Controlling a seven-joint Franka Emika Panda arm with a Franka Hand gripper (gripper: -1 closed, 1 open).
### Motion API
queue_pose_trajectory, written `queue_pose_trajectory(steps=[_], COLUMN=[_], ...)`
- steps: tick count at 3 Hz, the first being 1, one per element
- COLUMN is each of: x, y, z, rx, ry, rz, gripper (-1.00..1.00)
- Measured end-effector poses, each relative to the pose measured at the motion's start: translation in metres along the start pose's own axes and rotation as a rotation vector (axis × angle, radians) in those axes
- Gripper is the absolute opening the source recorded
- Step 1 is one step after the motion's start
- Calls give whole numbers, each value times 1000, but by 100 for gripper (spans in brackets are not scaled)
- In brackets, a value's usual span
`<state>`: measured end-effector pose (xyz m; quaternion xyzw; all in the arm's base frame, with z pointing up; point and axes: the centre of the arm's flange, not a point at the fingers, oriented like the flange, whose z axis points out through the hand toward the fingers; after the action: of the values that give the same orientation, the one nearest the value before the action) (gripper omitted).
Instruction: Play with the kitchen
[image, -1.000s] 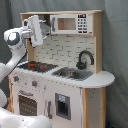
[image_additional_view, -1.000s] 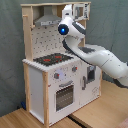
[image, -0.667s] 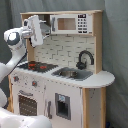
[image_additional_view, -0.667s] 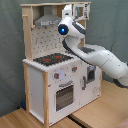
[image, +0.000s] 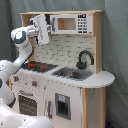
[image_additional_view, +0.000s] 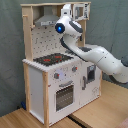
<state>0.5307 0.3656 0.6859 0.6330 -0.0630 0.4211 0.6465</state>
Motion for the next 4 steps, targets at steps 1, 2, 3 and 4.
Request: queue_pose_trajectory(steps=[1,2,3,4], x=[-9,-20,-31,-34], y=[16,44,47,54], z=[25,31,48,48], rx=[-19,-39,30,76], ry=[-119,-212,-247,-210], rz=[21,61,45,11], gripper=[-100,-100,-100,-100])
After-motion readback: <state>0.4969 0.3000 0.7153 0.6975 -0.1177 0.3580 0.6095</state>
